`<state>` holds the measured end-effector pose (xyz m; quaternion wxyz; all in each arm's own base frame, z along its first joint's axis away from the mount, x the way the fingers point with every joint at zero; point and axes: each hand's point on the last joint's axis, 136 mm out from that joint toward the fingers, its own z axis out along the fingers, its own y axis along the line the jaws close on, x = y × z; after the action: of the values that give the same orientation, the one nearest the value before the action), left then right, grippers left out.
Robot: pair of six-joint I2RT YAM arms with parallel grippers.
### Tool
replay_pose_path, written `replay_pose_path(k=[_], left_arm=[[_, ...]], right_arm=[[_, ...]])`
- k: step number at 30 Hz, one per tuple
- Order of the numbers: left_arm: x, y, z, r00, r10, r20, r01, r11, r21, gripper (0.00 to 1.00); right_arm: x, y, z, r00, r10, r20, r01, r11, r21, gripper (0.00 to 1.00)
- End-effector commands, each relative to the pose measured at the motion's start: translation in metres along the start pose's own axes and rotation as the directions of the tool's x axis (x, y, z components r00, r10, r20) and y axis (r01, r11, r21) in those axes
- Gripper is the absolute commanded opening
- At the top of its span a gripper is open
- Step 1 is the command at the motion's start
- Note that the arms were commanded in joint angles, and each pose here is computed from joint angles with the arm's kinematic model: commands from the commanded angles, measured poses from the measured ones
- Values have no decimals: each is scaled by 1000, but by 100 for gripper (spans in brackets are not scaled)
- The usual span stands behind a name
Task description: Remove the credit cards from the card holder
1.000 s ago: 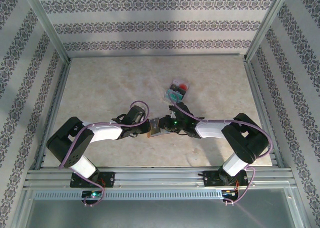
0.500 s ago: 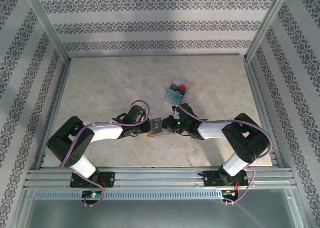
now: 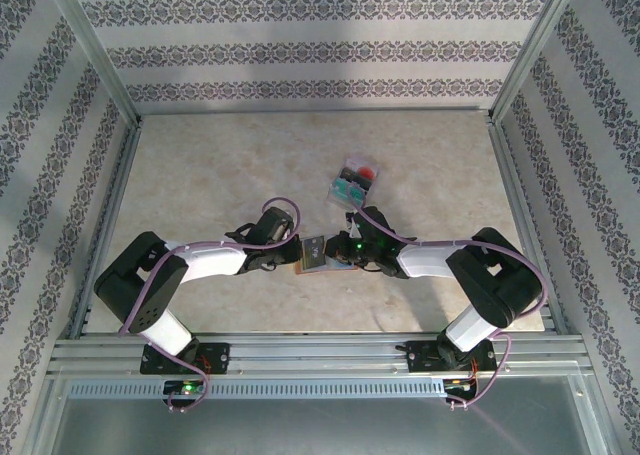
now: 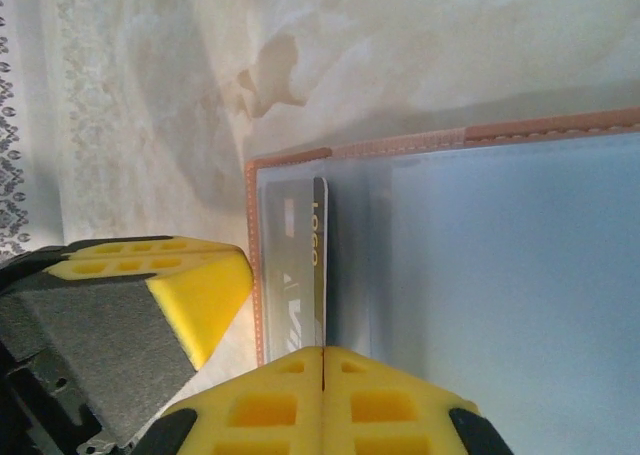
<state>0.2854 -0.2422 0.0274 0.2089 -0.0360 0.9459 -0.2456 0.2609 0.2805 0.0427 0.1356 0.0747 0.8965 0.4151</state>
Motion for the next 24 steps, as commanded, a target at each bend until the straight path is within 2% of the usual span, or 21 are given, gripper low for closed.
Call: replay_pose_path(k=[1,5,24], left_arm=[[2,3,3,1000,24,-15,-24,999,-33,12],[1,4,7,1000,24,-17,-24,999,-36,12],[-11,15,11,1000,20,-14,-21,998,-61,11]], right_arm=[[-8,0,-4,1000,-16,25,15,1000,9,8],[-8,-3,-4,1000,-11,26,10,1000,13,11],[-13,-10,-10,999,-6,44,5,1000,19,8]])
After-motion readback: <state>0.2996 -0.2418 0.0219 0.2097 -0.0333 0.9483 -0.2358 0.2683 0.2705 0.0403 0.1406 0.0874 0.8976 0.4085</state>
